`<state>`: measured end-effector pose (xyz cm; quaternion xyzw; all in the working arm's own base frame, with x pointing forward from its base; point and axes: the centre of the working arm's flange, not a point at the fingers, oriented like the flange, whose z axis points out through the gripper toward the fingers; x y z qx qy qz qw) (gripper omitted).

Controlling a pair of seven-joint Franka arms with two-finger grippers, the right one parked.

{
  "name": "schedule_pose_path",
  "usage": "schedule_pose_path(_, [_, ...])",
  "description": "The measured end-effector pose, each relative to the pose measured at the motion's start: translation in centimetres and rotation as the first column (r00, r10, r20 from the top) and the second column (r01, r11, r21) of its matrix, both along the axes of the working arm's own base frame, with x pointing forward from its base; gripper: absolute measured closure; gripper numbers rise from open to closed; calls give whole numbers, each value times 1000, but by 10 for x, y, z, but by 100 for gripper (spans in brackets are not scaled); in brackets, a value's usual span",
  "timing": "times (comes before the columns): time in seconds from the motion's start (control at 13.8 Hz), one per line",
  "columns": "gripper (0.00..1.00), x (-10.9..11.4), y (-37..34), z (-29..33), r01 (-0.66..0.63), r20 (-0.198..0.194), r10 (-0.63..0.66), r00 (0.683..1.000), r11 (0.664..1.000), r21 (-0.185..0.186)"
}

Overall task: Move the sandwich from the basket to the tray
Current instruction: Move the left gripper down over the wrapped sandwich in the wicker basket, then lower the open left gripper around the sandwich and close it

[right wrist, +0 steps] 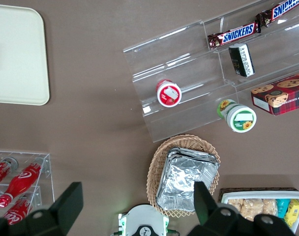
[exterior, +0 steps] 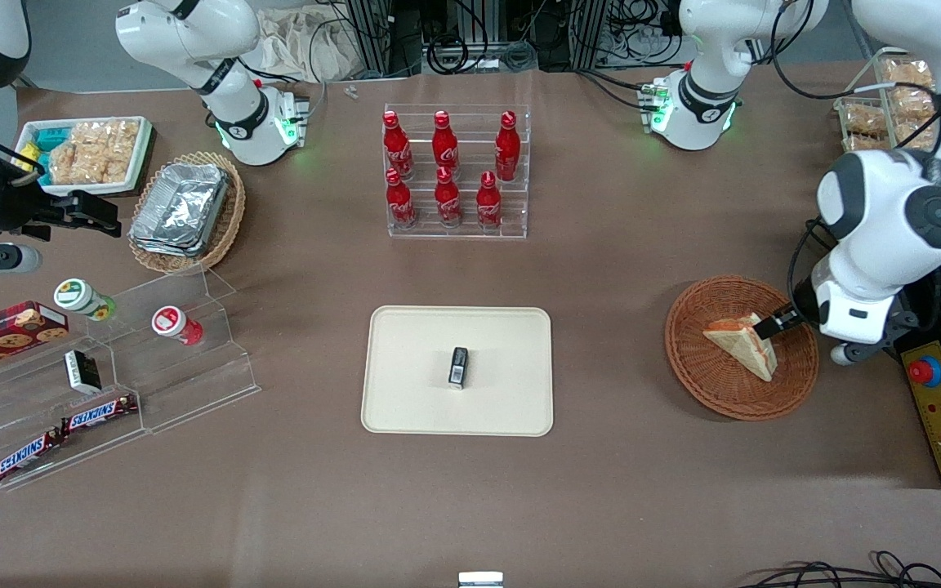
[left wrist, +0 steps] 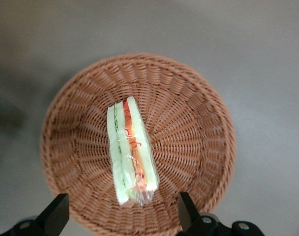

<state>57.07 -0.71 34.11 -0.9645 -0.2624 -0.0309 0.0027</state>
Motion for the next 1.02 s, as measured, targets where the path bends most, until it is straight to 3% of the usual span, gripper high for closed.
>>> schedule_pose_path(0.51, [0,-1,11,-52,-113,-22,113,993,994,-10])
schedule_pose_path(1.02, [0,-11,14,-86,-196,-77,195,978,981,-4])
